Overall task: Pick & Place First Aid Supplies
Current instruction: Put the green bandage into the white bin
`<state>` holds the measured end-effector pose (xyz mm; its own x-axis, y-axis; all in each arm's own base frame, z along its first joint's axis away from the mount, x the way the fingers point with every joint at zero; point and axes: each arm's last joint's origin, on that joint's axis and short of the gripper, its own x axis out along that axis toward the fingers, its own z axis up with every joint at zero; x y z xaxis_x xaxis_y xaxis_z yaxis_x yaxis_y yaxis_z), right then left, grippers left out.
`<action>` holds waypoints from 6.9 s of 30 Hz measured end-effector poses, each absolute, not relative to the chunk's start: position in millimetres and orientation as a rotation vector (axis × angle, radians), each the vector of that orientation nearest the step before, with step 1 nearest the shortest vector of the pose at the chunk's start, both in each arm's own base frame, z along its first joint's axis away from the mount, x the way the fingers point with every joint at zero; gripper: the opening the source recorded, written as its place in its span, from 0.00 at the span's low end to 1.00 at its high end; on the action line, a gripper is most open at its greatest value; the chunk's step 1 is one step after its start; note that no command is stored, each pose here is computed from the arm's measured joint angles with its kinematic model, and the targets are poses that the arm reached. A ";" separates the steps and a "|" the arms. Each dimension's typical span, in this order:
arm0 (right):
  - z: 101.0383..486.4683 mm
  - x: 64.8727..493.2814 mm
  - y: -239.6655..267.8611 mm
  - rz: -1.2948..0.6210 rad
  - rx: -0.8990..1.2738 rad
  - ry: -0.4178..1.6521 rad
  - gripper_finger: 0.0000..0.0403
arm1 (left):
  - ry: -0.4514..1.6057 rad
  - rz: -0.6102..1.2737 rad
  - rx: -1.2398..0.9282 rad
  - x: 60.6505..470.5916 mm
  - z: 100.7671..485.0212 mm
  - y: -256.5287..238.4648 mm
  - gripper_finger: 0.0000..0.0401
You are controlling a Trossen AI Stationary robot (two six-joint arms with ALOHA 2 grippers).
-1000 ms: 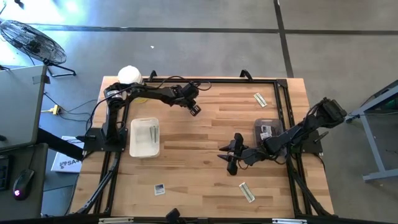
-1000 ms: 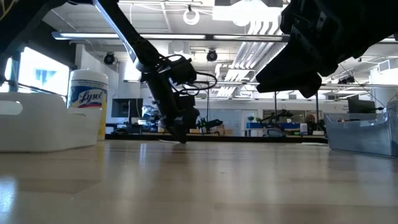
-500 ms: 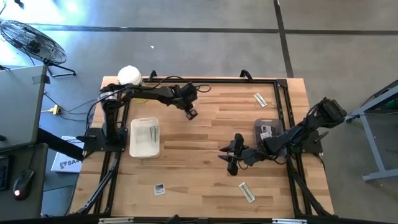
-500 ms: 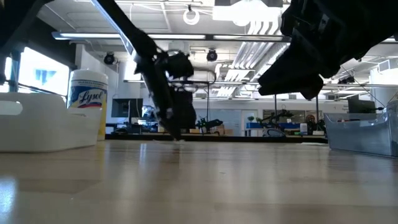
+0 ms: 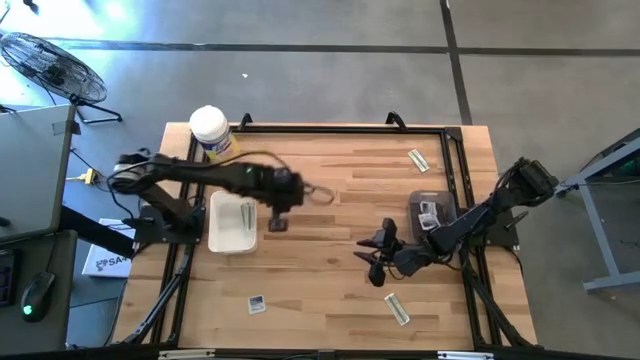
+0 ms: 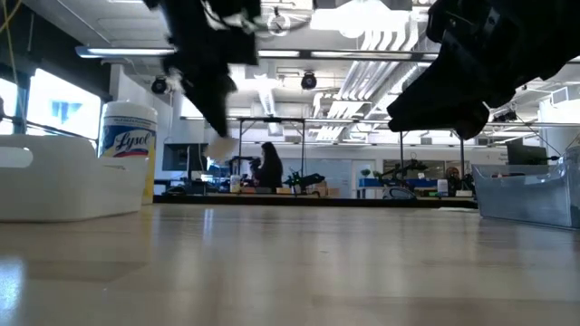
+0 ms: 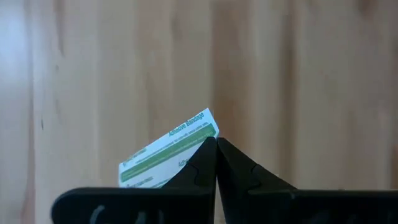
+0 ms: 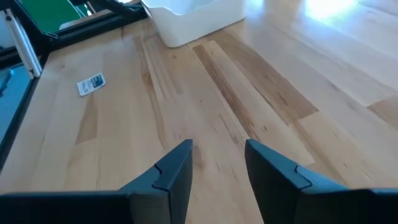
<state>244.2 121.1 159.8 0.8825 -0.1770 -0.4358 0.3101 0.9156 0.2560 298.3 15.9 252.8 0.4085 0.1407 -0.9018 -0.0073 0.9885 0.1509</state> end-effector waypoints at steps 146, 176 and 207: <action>136.3 351.3 99.3 -0.032 -0.030 1.028 0.35 | 0.873 0.029 0.150 170.3 234.1 -127.2 0.14; 134.5 368.6 79.8 -0.097 -0.127 0.911 0.35 | 0.767 0.071 0.163 176.0 239.3 -129.1 0.14; 131.3 343.8 123.5 0.195 -0.030 1.086 0.35 | 0.687 0.063 0.166 178.9 225.9 -130.5 0.14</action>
